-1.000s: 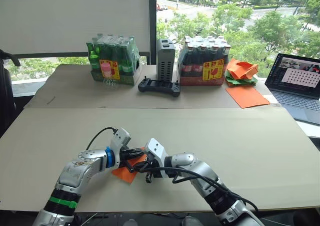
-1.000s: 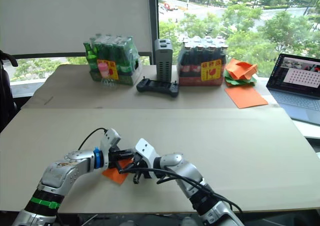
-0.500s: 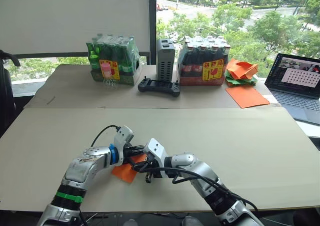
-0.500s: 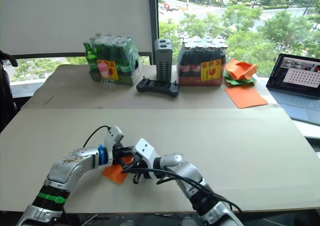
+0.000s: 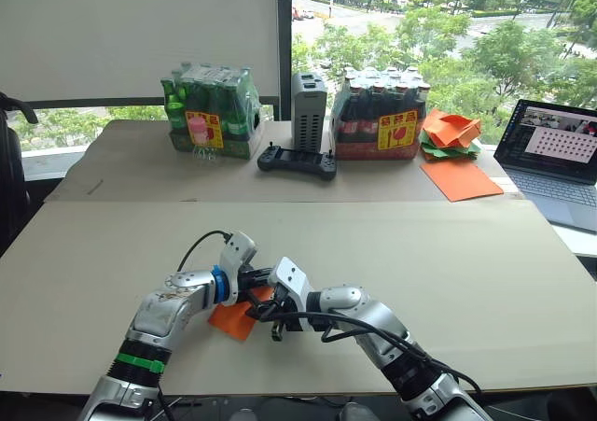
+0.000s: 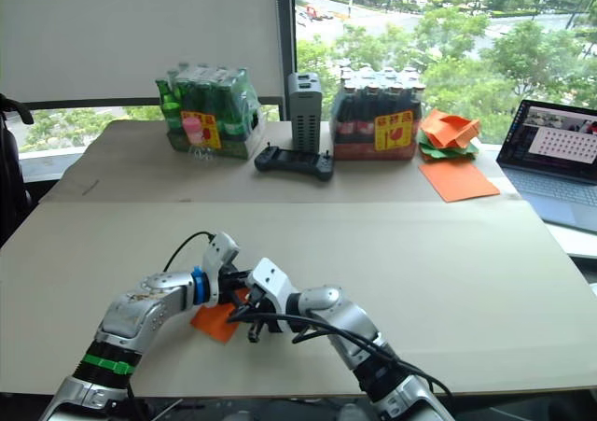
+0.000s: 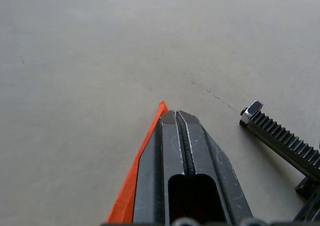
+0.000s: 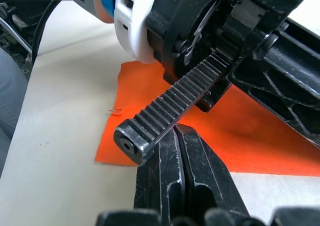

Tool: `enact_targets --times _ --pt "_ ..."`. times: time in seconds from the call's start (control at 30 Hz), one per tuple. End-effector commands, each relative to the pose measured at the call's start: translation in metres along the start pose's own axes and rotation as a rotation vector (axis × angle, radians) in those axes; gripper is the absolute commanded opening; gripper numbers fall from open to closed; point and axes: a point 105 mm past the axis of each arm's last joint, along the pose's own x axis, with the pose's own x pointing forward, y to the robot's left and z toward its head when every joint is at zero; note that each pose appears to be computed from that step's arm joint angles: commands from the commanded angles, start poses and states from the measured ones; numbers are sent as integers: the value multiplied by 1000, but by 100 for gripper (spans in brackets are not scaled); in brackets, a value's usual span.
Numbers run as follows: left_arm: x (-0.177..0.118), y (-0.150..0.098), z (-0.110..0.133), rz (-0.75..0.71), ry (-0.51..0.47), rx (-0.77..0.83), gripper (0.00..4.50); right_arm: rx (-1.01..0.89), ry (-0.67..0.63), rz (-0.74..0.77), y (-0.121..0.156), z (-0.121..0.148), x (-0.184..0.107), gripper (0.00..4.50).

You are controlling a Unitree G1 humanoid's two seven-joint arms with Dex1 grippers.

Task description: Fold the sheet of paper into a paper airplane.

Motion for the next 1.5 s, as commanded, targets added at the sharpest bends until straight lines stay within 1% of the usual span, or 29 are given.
enact_targets --times 0.03,0.63,0.93,1.17,1.5 --pt "1 6 -21 39 74 -30 5 81 121 -24 -2 -35 -2 0" --pt "-27 15 -40 89 114 -47 5 78 126 -8 1 -36 0 0" --pt "-47 27 -43 157 108 -70 5 75 128 -1 1 -36 1 0" --pt "-61 29 -48 184 110 -89 5 74 130 6 2 -36 1 0" --pt "-68 26 -51 194 113 -99 5 69 134 14 2 -36 1 0"
